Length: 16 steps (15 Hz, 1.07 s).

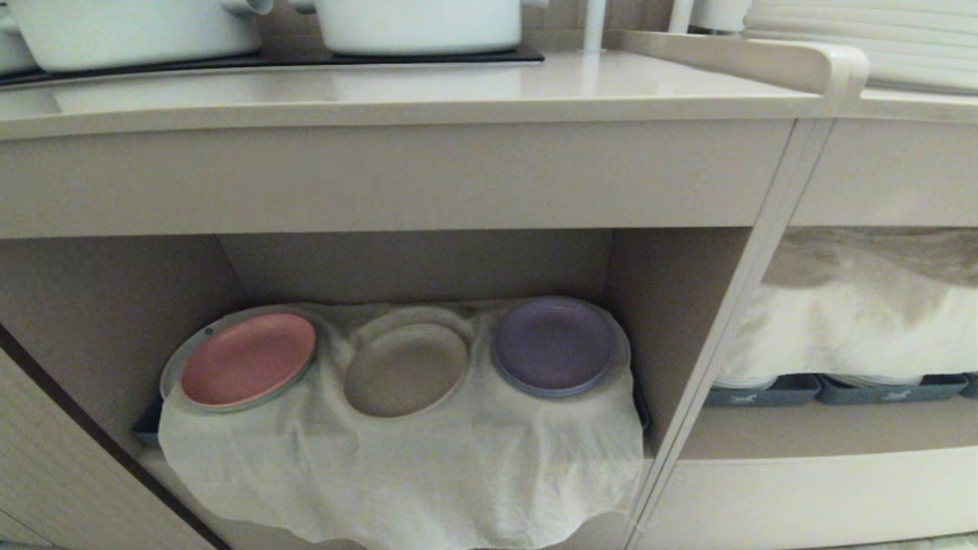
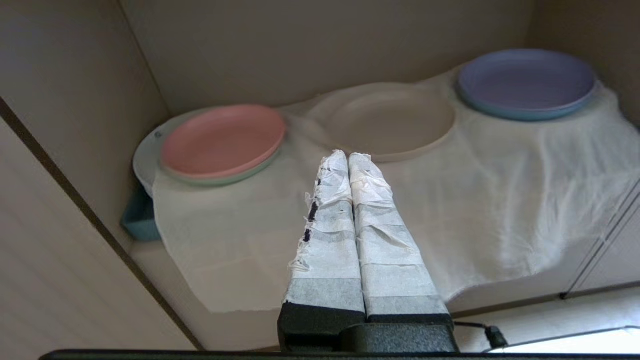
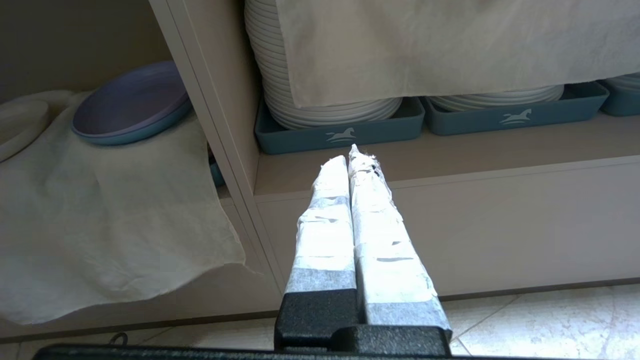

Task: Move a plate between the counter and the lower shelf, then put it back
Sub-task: Pick up the plate in the cupboard

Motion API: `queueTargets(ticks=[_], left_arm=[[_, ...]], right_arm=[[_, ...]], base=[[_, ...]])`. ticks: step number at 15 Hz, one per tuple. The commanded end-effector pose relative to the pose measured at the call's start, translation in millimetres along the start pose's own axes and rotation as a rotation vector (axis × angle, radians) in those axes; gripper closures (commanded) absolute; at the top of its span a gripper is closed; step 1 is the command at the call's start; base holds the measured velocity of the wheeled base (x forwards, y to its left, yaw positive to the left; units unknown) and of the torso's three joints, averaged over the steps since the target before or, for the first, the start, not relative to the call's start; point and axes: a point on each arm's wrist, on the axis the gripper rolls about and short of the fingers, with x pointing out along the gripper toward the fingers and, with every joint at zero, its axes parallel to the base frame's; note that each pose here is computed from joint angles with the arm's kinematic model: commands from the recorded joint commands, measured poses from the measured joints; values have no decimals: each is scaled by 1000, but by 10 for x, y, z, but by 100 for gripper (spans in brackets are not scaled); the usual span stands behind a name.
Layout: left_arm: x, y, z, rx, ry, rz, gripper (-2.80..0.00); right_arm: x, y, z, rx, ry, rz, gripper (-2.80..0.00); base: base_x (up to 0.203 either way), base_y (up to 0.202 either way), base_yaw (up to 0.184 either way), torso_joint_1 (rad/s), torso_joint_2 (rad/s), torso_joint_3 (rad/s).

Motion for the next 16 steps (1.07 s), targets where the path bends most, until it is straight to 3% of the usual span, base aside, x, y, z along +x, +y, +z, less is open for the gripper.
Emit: queueTargets(ticks=[1, 4, 9, 12, 16], left_arm=[[-10, 2, 47, 0, -1, -1, 0], [-2, 11, 137, -5, 29, -5, 0], [235, 64, 365, -30, 173, -23, 0], [498, 110, 523, -99, 292, -53, 0], [841, 158, 520, -182, 471, -65, 0]], right_arm=[[0, 0, 0, 0, 0, 0, 0], [0, 0, 0, 0, 0, 0, 0], [0, 0, 0, 0, 0, 0, 0], [0, 0, 0, 0, 0, 0, 0], [0, 0, 0, 0, 0, 0, 0]], base=[[0, 0, 0, 0, 0, 0], [0, 0, 0, 0, 0, 0], [0, 0, 0, 0, 0, 0], [0, 0, 0, 0, 0, 0], [0, 0, 0, 0, 0, 0]])
